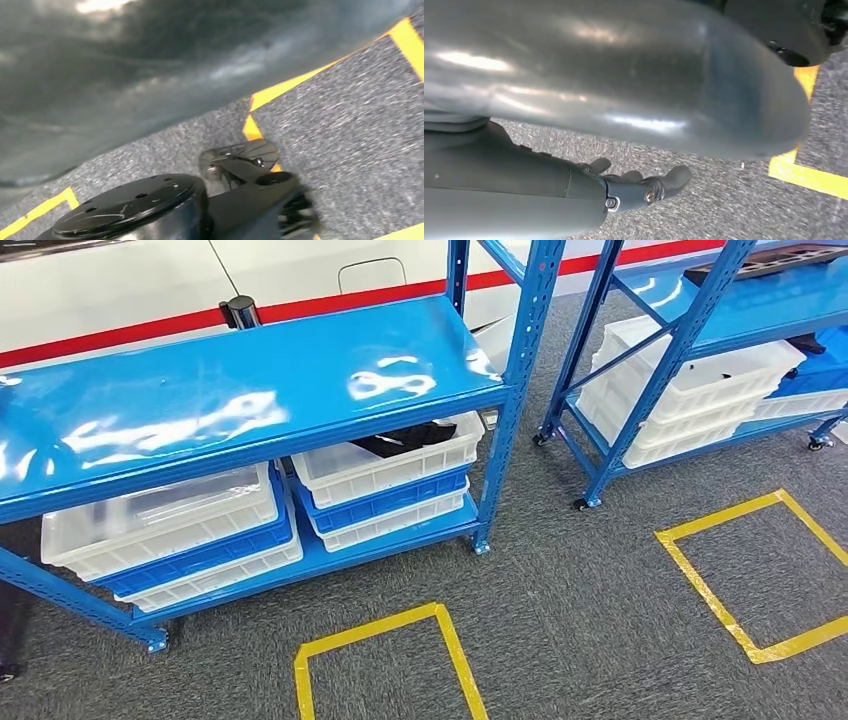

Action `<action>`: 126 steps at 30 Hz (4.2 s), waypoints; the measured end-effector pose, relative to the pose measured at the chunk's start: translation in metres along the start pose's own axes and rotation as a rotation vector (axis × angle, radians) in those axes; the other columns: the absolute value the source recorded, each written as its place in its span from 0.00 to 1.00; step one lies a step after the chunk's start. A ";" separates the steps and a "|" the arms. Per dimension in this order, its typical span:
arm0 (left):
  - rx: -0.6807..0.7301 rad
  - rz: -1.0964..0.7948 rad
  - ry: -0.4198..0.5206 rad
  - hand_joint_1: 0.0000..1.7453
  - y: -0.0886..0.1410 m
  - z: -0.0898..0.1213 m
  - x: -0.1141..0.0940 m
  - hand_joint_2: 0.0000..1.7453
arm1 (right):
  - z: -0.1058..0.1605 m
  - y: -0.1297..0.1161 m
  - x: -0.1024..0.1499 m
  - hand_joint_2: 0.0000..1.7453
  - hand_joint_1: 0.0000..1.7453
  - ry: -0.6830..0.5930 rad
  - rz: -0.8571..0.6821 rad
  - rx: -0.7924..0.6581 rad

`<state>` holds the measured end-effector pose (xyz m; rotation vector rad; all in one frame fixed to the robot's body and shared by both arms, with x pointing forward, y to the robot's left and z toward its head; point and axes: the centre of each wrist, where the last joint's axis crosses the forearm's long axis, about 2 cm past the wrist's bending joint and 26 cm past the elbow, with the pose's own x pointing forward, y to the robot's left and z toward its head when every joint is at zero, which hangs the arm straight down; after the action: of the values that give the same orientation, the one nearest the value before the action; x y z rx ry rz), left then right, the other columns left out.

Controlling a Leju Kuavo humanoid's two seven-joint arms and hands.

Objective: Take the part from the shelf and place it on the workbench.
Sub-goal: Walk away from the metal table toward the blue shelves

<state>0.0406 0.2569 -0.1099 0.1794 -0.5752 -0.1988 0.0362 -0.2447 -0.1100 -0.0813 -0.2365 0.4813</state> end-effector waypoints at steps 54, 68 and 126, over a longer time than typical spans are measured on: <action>0.026 -0.016 -0.011 0.00 0.000 -0.001 0.003 0.00 | -0.001 -0.001 0.005 0.00 0.00 -0.018 0.037 0.016; 0.030 -0.017 -0.012 0.00 0.000 -0.002 0.005 0.00 | 0.000 0.001 0.003 0.00 0.00 -0.014 0.046 0.020; -0.006 -0.013 -0.014 0.00 -0.006 0.000 0.005 0.00 | 0.000 -0.003 -0.001 0.00 0.00 -0.006 0.042 -0.001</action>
<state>0.0440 0.2495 -0.1089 0.1761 -0.5870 -0.2149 0.0365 -0.2477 -0.1103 -0.0856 -0.2413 0.5237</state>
